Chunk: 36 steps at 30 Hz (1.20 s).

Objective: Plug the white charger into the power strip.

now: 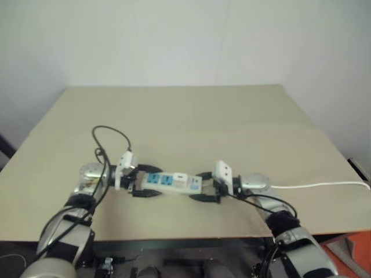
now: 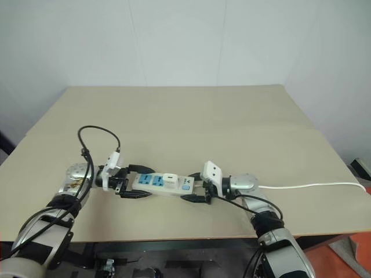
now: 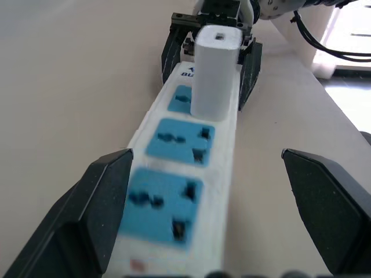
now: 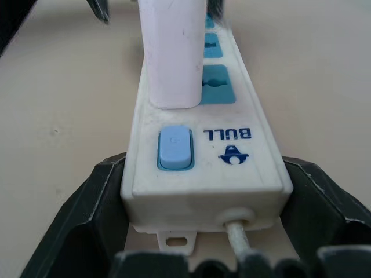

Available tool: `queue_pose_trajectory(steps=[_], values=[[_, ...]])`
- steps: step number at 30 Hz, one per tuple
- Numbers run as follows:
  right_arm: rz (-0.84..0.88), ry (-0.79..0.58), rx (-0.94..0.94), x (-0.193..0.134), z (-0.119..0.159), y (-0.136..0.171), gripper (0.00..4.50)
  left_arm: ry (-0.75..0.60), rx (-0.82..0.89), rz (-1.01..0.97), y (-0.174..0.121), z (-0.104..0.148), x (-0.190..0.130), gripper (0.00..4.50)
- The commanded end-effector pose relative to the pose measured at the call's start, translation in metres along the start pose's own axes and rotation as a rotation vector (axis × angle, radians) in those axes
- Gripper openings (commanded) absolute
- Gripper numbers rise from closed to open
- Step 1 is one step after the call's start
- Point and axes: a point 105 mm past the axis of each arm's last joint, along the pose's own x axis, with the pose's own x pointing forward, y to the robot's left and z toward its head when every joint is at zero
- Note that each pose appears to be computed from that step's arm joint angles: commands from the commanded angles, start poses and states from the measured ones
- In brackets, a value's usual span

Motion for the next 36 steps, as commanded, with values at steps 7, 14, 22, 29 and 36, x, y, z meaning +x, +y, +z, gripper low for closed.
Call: queue_pose_trajectory(steps=[7, 14, 22, 29, 36], values=[[0.020, -0.004, -0.044, -0.028, 0.004, 0.005, 4.48, -0.096, 0.071, 0.169, 0.004, 0.029, -0.047, 4.50], [-0.106, -0.062, -0.124, -0.077, 0.034, 0.003, 4.48, -0.080, 0.100, 0.243, -0.010, 0.043, -0.072, 4.50], [-0.216, 0.104, -0.196, -0.164, 0.043, 0.009, 4.48, 0.034, 0.118, 0.272, -0.033, 0.046, -0.095, 4.50], [-0.257, 0.231, -0.139, -0.197, 0.041, 0.030, 4.48, 0.079, 0.047, 0.269, -0.047, 0.046, -0.104, 4.50], [-0.305, 0.249, -0.123, -0.196, 0.040, 0.040, 4.48, 0.084, 0.091, 0.278, -0.038, 0.047, -0.091, 4.50]])
